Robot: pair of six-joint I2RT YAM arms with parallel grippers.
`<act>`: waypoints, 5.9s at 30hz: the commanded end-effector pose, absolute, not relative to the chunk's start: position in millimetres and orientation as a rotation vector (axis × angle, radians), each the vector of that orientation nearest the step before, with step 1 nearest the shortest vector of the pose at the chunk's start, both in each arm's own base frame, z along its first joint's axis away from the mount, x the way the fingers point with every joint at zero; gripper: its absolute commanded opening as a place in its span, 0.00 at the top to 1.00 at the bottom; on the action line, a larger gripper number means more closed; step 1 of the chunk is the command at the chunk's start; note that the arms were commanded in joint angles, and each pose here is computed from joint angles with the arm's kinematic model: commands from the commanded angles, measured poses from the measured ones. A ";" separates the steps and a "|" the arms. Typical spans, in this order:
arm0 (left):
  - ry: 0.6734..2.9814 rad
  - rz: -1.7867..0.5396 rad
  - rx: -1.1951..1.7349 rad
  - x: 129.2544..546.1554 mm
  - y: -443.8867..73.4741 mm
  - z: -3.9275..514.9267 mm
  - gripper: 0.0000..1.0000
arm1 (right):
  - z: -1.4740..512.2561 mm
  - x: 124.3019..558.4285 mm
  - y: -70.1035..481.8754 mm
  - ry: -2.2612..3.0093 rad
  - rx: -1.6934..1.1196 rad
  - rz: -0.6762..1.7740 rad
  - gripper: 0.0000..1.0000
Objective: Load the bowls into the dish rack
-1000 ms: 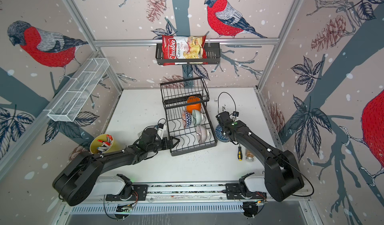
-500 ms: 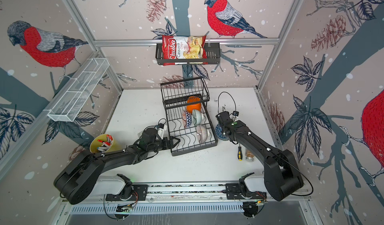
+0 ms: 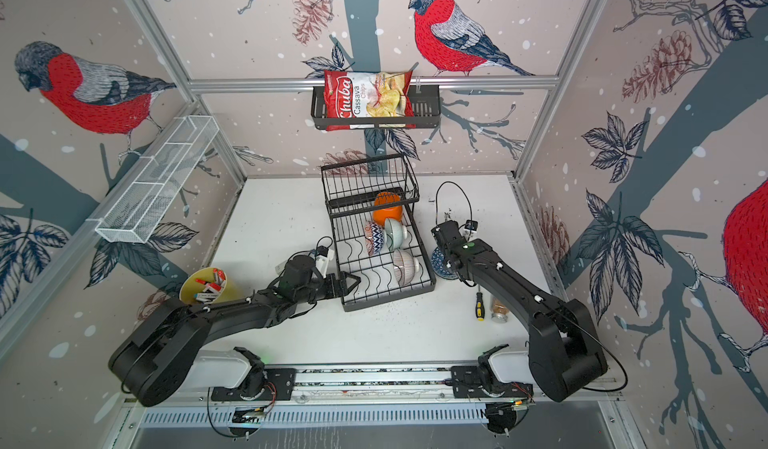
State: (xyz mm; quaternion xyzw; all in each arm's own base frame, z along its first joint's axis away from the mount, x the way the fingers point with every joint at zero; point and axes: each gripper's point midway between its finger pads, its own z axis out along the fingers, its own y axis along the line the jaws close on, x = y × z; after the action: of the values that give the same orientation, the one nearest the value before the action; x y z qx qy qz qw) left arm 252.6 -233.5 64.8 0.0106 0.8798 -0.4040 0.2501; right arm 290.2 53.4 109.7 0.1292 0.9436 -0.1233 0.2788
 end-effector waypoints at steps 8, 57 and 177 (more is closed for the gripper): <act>2.295 -1.165 0.089 258.9 -244.5 87.1 0.06 | 129.7 288.0 47.0 2.503 0.330 -0.373 1.00; 2.212 -0.958 -0.027 267.8 -205.5 106.5 0.06 | 234.0 285.4 190.3 2.179 -0.130 -0.430 1.00; 2.007 -0.824 -0.157 271.4 -136.0 137.5 0.04 | 67.9 245.6 307.7 2.092 -0.703 -0.877 0.97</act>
State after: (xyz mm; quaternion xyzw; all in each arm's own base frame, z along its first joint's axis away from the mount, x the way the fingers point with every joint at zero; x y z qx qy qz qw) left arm 271.3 -135.3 134.1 -0.0686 0.8216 -0.3314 0.4587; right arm 262.8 300.2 120.7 -0.3013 0.7258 -0.4268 0.4475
